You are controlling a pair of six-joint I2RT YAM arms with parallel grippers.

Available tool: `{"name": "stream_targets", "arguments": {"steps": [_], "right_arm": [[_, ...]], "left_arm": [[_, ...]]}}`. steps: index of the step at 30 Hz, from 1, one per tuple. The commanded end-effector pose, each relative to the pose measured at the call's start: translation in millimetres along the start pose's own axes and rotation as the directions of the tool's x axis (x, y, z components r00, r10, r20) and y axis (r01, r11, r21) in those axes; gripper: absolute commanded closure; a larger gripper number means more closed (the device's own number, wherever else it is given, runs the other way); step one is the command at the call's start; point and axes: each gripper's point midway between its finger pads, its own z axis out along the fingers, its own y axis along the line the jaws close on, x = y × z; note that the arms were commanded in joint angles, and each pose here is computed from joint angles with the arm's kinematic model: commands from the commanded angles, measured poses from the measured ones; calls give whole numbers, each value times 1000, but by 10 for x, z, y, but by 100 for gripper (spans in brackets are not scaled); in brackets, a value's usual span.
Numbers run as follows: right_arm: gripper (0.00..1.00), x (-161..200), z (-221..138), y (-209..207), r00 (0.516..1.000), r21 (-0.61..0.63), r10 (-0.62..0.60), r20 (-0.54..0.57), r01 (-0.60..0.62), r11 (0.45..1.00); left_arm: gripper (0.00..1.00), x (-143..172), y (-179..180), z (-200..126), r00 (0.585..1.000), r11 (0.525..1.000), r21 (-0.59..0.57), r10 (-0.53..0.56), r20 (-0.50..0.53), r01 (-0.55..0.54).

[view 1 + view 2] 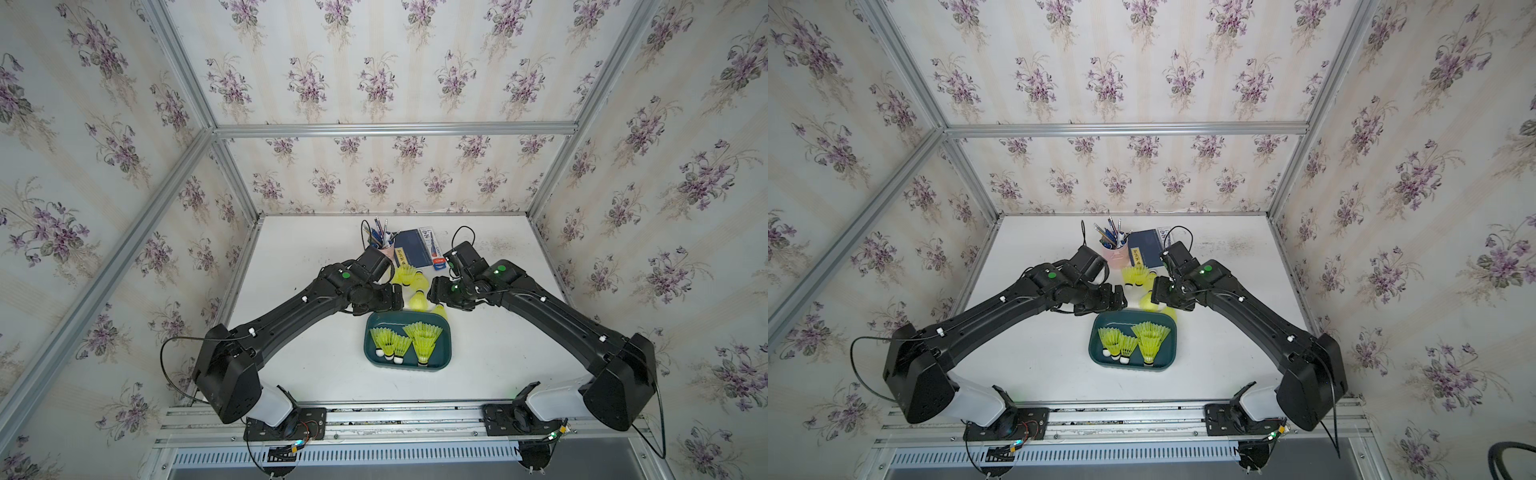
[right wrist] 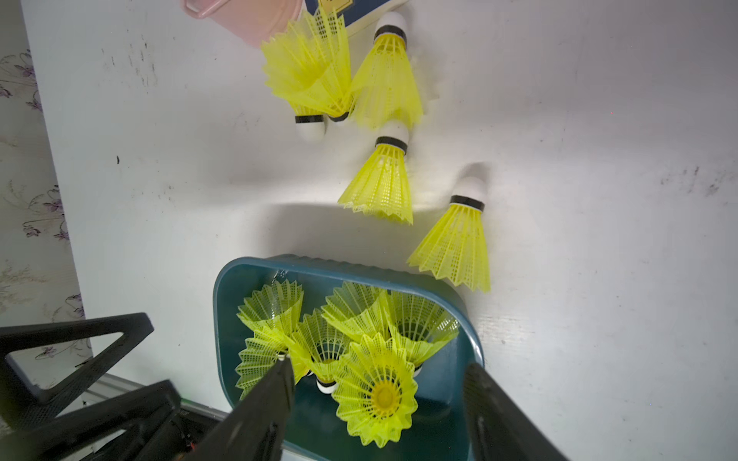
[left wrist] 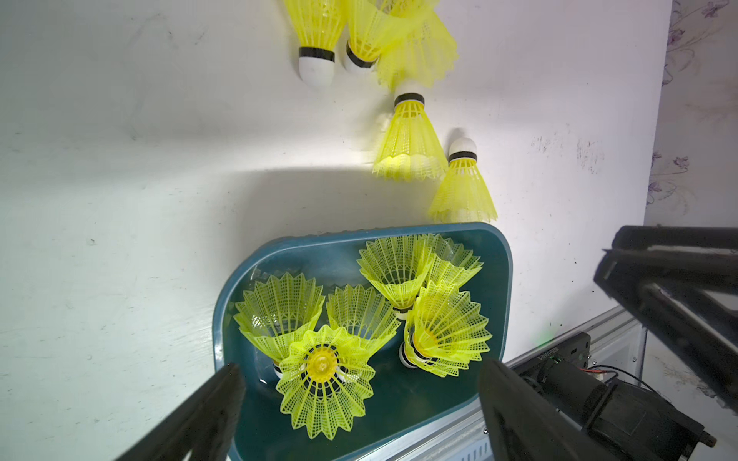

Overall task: Put the shuttlecocks into the storage box
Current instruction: Pick up the shuttlecock at the center of the board.

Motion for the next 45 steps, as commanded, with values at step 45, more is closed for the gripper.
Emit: {"name": "stream_targets", "arguments": {"steps": [45], "right_arm": [[0,-566,622,189,991,-157,27,-131,-48,986]], "left_arm": [[44,-932,363,1449,999,998,-57,33,-6,-33]]}}
